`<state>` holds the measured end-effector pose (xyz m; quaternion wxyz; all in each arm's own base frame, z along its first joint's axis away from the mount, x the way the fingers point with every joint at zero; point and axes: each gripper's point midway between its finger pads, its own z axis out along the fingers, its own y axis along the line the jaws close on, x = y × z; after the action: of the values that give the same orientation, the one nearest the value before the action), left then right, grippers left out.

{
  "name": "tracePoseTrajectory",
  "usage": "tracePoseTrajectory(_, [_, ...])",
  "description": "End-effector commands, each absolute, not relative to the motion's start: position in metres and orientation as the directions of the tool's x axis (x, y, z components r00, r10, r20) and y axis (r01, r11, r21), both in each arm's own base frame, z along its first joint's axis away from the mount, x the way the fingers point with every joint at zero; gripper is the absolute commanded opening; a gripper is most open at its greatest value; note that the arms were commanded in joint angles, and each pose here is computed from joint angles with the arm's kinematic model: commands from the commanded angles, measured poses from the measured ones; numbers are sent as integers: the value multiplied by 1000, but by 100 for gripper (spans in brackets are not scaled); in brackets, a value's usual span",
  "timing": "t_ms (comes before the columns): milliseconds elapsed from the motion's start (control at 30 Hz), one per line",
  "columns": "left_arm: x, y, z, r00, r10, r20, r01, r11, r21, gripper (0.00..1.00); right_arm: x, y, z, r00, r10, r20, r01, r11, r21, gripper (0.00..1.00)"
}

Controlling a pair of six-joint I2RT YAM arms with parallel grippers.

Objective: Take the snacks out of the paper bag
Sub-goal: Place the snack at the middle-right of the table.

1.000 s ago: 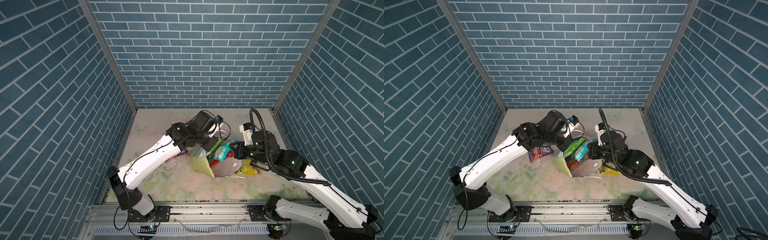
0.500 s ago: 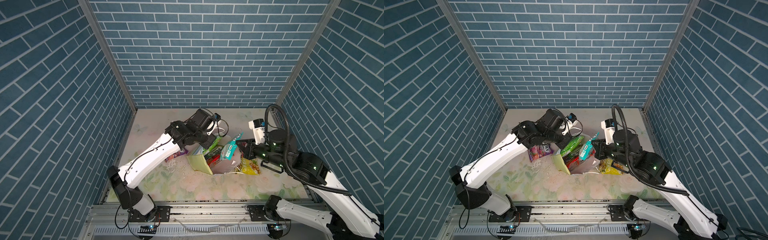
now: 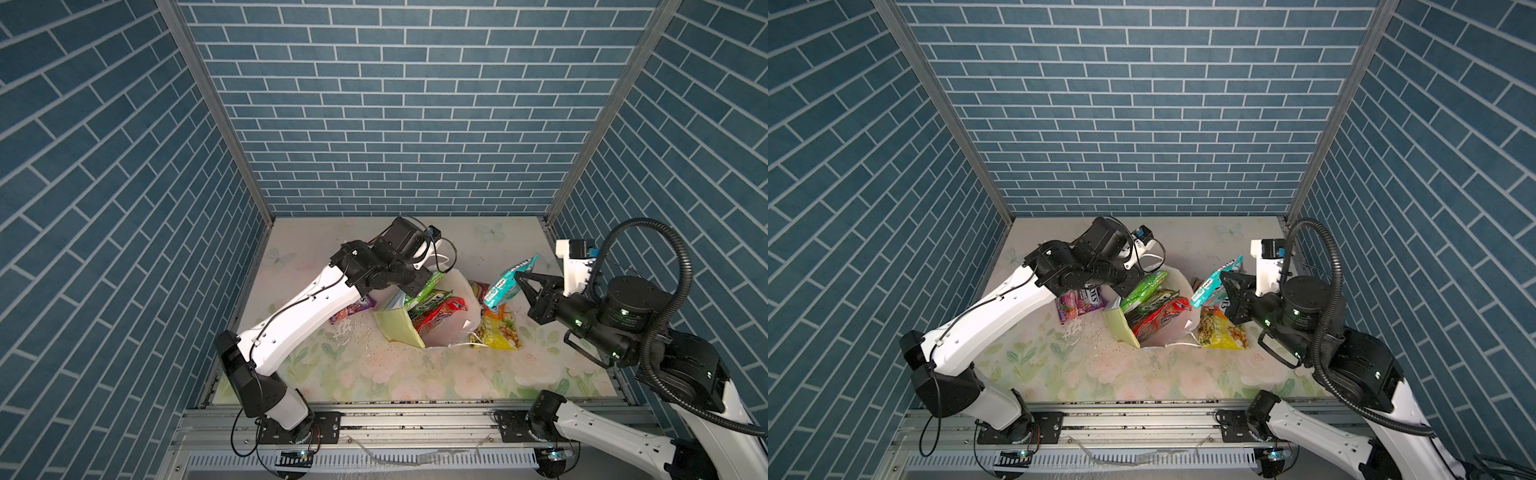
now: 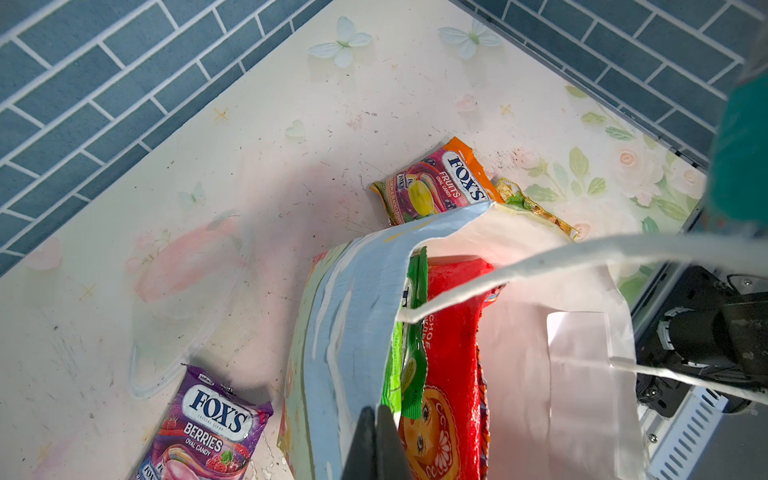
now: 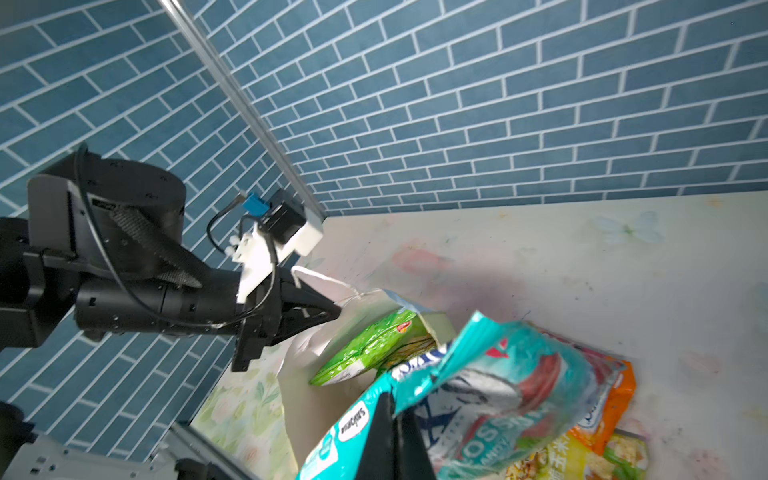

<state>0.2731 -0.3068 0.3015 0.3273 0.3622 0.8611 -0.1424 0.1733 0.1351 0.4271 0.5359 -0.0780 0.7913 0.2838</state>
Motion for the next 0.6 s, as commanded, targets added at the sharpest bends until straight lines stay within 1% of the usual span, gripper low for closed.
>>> tracePoseTrajectory(0, [275,-308,313,-505,517,-691,721,693,-7,0,182,108,436,-340,186,-922,-326,896,301,0])
tracePoseTrajectory(200, [274,-305,310,-507,523,-685,719,695,-1,0,197,81,405,-387,108,-916,-126,978,168,0])
tracePoseTrajectory(433, [273,-303,310,-507,526,-683,719,695,1,0,203,59,367,-458,22,-889,26,1000,11,0])
tracePoseTrajectory(567, [272,-303,310,-509,524,-683,720,694,-4,0,204,50,340,-532,-2,-847,86,995,-57,0])
